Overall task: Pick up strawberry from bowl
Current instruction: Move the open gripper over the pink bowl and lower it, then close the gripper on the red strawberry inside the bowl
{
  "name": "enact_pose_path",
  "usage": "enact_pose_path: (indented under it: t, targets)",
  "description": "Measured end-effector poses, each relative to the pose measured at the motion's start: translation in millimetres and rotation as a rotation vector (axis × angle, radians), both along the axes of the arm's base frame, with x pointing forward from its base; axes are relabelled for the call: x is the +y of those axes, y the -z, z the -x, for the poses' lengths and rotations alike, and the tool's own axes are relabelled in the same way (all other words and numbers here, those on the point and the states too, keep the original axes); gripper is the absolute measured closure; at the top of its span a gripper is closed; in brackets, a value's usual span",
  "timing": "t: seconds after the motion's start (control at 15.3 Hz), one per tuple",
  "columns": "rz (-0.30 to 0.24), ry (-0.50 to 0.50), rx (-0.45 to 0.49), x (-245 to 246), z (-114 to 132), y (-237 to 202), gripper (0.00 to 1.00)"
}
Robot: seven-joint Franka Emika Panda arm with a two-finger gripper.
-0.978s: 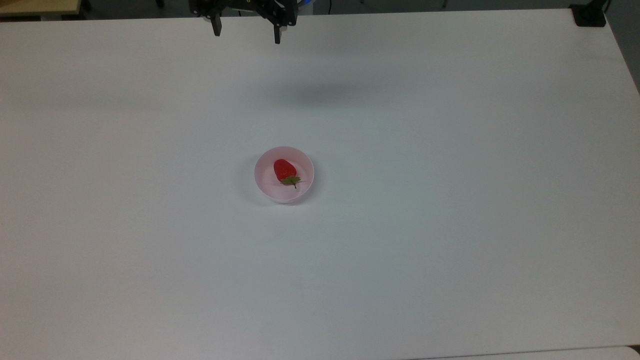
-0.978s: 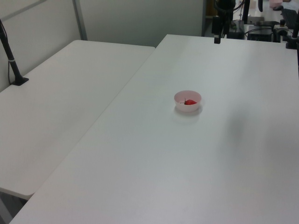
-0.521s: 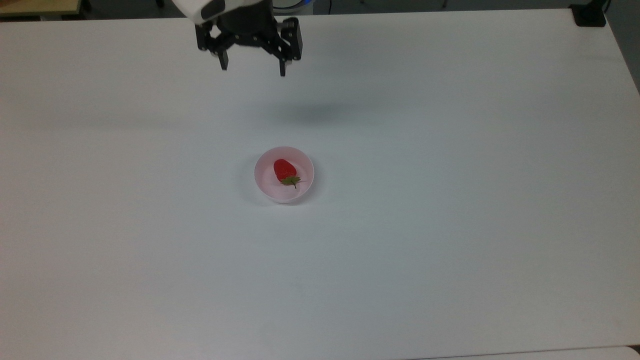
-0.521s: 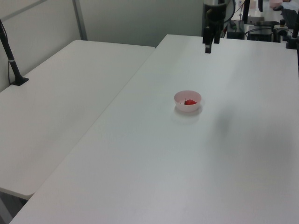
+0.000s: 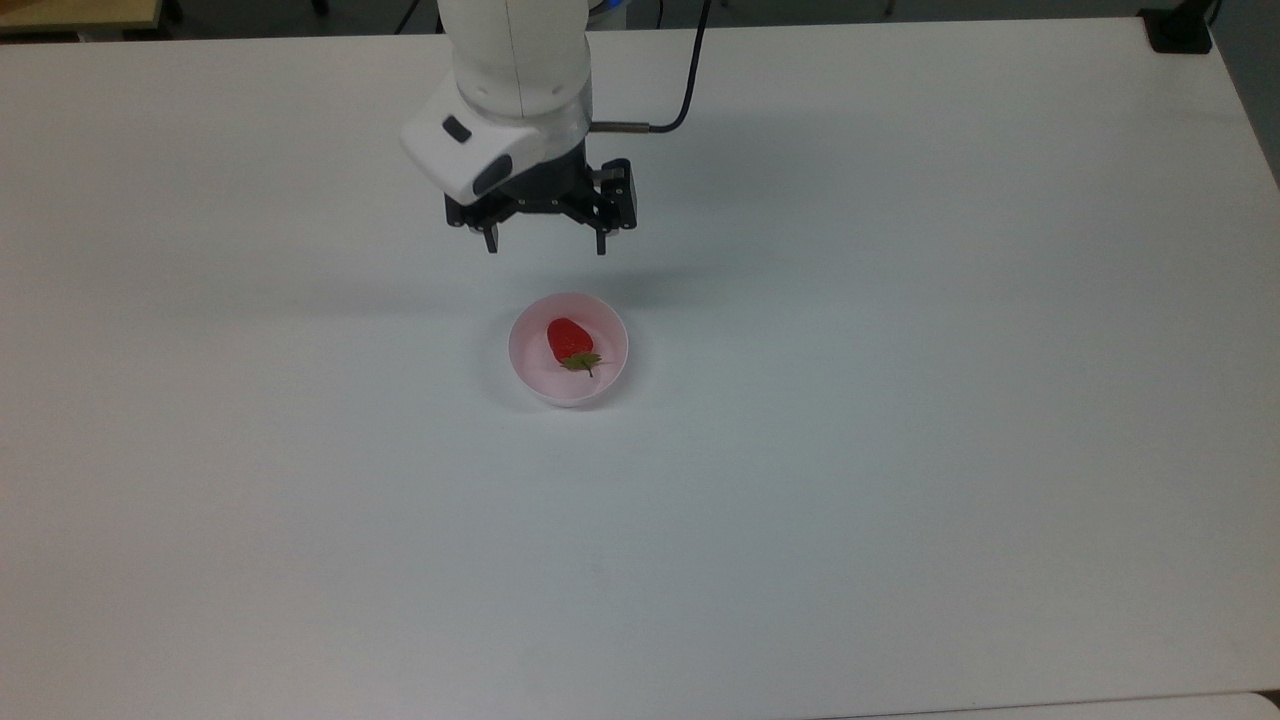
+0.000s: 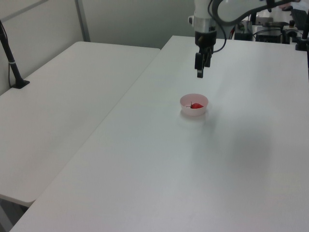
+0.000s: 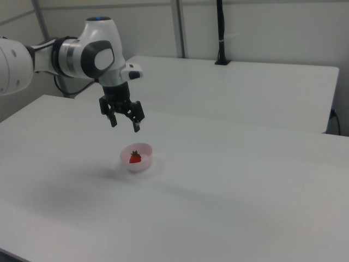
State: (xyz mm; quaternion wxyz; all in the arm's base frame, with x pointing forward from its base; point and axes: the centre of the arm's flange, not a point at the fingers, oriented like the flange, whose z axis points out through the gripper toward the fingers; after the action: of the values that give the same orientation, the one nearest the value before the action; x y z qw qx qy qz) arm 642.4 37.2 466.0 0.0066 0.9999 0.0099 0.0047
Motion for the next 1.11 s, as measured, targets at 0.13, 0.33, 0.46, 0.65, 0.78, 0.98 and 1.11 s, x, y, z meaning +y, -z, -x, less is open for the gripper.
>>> enact_pose_path:
  t: [0.13, 0.33, 0.46, 0.65, 0.78, 0.98, 1.11]
  targets:
    - [0.000, -0.047, 0.033, 1, -5, 22, 0.00]
    - [-0.004, -0.102, 0.030, 9, -16, 50, 0.01]
    - [-0.005, -0.118, 0.014, 17, -23, 65, 0.11]
    - [0.022, -0.146, 0.034, 25, -26, 86, 0.21]
    - [0.042, -0.161, 0.045, 27, -28, 97, 0.22]
    - [0.064, -0.177, 0.014, 27, -34, 107, 0.21]
    - [0.074, -0.182, 0.017, 25, -36, 111, 0.20]
